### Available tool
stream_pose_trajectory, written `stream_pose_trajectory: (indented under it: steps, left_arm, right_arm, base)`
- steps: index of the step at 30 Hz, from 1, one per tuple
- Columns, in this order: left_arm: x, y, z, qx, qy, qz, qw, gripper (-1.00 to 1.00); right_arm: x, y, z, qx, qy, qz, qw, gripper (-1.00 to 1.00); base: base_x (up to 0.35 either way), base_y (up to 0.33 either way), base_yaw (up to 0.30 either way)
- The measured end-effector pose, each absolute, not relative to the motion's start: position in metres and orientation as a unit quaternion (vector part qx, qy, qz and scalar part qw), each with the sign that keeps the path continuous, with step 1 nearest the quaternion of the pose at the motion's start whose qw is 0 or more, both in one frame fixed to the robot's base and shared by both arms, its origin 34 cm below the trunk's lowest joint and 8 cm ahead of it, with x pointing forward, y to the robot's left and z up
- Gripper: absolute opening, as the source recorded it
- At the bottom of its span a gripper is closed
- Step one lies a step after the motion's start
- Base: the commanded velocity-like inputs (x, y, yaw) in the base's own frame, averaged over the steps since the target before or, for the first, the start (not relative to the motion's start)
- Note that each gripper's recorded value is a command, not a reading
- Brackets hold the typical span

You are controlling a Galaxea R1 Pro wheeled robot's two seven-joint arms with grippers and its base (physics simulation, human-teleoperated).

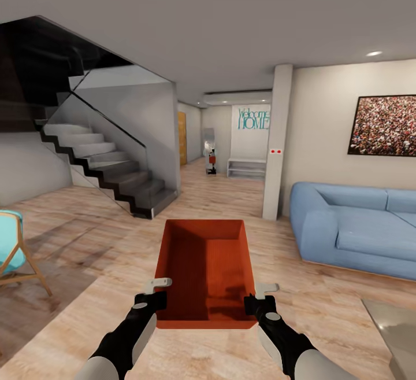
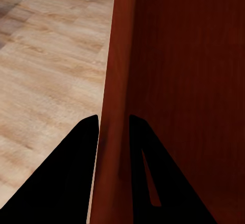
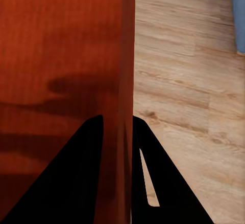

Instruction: Move the two storage containers from the living room to the garage. In the garage, place one container on the floor and stack the other container on top of it (either order is fine).

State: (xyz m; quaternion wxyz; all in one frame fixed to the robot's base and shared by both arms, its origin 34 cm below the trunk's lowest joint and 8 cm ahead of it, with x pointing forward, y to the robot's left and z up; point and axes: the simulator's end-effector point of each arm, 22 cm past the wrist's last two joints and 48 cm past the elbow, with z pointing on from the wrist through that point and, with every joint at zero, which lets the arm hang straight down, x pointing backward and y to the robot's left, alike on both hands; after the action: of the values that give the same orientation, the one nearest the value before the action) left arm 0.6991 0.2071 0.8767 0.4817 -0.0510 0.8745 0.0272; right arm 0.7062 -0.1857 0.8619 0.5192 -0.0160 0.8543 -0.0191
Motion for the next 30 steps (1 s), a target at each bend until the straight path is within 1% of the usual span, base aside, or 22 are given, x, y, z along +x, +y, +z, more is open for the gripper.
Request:
stream_pose_trajectory:
  steps: [30]
  left_arm:
    - [0.6989,0.2072,0.8763,-0.052,0.875,0.027,0.481,-1.0]
  right_arm:
    - [0.706,-0.1855,0.8617,-0.016,0.854,-0.019,0.519,-1.0]
  base:
    - [0.322,0.0,0.0]
